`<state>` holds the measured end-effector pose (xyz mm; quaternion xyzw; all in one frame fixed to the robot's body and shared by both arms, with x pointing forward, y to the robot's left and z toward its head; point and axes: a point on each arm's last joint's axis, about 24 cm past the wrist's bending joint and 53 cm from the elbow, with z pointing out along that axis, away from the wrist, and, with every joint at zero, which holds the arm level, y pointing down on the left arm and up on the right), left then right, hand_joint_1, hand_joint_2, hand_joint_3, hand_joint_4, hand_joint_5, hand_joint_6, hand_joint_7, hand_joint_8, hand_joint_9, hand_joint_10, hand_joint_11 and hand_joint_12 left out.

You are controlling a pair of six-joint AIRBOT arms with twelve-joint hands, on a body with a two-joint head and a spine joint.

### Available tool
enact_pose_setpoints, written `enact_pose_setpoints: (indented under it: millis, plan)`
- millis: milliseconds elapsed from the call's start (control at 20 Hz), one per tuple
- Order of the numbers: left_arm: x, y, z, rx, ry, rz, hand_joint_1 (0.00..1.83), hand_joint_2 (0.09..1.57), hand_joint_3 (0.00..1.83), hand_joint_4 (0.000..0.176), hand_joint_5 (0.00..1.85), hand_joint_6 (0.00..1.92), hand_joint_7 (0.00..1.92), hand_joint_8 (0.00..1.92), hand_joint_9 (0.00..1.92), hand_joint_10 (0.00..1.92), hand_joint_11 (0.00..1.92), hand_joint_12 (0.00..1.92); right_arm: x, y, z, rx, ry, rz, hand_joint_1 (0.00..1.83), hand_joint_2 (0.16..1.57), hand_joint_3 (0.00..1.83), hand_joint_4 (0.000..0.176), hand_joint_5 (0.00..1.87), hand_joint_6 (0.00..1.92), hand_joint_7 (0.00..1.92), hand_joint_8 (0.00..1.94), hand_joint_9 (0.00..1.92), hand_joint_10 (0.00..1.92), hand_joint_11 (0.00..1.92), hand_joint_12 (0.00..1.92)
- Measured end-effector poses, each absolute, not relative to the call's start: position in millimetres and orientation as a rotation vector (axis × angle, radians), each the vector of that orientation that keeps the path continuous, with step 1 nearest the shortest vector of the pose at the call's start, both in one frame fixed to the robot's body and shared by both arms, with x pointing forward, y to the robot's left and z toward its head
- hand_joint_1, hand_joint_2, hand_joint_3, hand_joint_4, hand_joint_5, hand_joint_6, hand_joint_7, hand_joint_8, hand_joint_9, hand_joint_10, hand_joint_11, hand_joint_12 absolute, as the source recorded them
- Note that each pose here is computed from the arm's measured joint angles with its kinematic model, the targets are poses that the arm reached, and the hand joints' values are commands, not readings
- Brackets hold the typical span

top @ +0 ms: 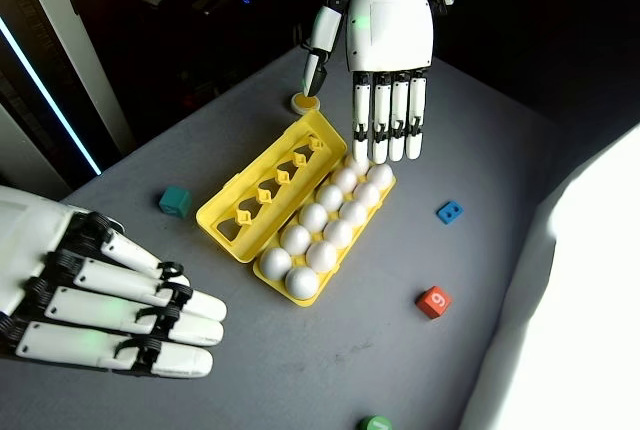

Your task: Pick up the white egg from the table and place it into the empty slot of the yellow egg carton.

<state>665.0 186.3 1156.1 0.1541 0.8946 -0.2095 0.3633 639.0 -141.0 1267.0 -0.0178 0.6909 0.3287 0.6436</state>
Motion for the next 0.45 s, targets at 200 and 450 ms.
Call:
enact_pose_setpoints:
  millis: [200,450]
  plan:
    - [680,206,1166,0.342,2.278,-0.513,0.00,1.30,0.01,0.000,0.11,0.00,0.12,0.01,0.10,0.01,0.03,0.04,638,-140,1267,-0.034,1.575,0.757,0.86,0.89,0.00,0.000,0.97,0.00,0.49,0.02,0.27,0.01,0.00,0.29]
    - [669,191,1164,0.387,2.291,-0.540,0.00,1.30,0.00,0.000,0.10,0.01,0.11,0.01,0.09,0.01,0.02,0.05,636,-136,1266,-0.036,1.580,0.768,0.90,0.92,0.01,0.000,1.06,0.02,0.62,0.02,0.46,0.05,0.00,1.10]
